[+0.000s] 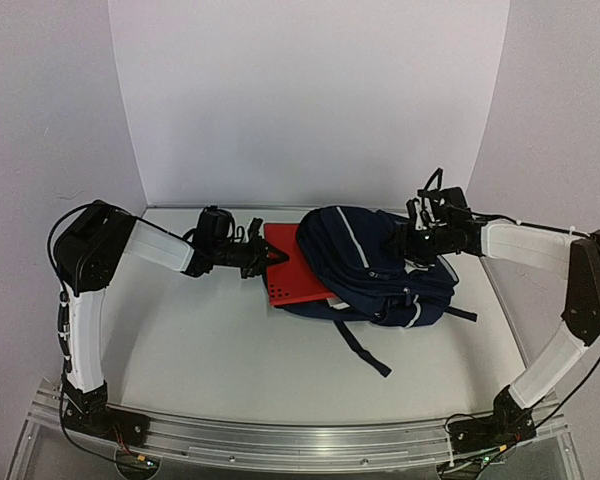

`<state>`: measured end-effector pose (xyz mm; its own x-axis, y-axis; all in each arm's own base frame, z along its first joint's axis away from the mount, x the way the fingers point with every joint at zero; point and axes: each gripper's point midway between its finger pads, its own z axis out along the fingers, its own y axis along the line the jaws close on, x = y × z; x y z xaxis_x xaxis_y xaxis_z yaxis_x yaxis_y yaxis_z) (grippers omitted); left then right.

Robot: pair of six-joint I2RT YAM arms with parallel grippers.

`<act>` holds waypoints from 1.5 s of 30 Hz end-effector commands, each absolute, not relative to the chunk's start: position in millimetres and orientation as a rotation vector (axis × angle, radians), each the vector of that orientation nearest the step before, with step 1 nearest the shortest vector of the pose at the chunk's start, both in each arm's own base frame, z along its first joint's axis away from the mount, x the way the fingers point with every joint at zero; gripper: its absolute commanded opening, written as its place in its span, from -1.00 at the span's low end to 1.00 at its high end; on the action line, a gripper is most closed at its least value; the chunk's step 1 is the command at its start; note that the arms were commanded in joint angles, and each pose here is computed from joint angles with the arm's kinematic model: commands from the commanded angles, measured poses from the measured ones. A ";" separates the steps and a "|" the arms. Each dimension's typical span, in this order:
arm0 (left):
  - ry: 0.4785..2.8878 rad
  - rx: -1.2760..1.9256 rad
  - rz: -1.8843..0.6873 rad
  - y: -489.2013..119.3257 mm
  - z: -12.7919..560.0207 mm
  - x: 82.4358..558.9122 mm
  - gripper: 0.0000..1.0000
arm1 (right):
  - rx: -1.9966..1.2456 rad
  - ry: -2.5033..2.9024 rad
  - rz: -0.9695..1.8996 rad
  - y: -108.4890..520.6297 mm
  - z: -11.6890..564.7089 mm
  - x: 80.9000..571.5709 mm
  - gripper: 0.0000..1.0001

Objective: Pack the student bag
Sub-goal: Place the files in the student bag.

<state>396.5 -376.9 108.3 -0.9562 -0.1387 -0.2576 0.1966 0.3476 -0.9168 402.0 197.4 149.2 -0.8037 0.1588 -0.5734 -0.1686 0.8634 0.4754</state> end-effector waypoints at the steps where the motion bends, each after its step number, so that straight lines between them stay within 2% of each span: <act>1: 2.367 0.062 -1.591 -384.8 96.7 395.0 -0.78 | -0.108 2.346 0.886 229.1 169.7 405.1 -0.02; 3: 2.368 0.062 -1.590 -385.0 96.4 395.7 -0.81 | -0.108 2.331 0.940 235.5 171.6 405.9 -0.35; 4: 2.368 0.061 -1.589 -385.1 96.3 396.1 -0.82 | -0.103 2.324 0.959 237.7 173.8 406.9 -0.59; 6: 2.370 0.056 -1.585 -384.8 95.9 396.9 -0.86 | -0.096 2.293 0.980 239.8 184.5 409.9 -0.92; 7: 2.371 0.052 -1.580 -384.6 95.9 397.5 -0.88 | -0.089 2.273 0.980 239.1 192.9 411.5 -1.00; 10: 2.400 0.023 -1.535 -381.9 92.1 400.2 -0.99 | -0.094 2.164 0.974 238.4 239.9 413.2 -1.00; 15: 2.483 -0.024 -1.412 -374.5 83.2 405.8 -1.00 | -0.150 1.959 0.985 250.5 331.0 404.0 -1.00; 25: 2.628 -0.022 -1.080 -359.9 72.8 406.9 -1.00 | -0.304 1.891 0.982 302.2 355.4 381.1 -1.00; 27: 2.591 0.030 -1.110 -368.6 82.6 405.5 -1.00 | -0.328 1.892 0.980 309.9 352.8 379.5 -1.00; 35: 2.372 0.277 -1.490 -446.0 136.9 393.3 -1.00 | -0.335 1.862 1.102 341.7 347.5 376.3 -1.00; 45: 2.284 0.318 -1.679 -482.3 169.3 384.0 -1.00 | -0.397 1.665 1.250 371.3 405.7 362.9 -1.00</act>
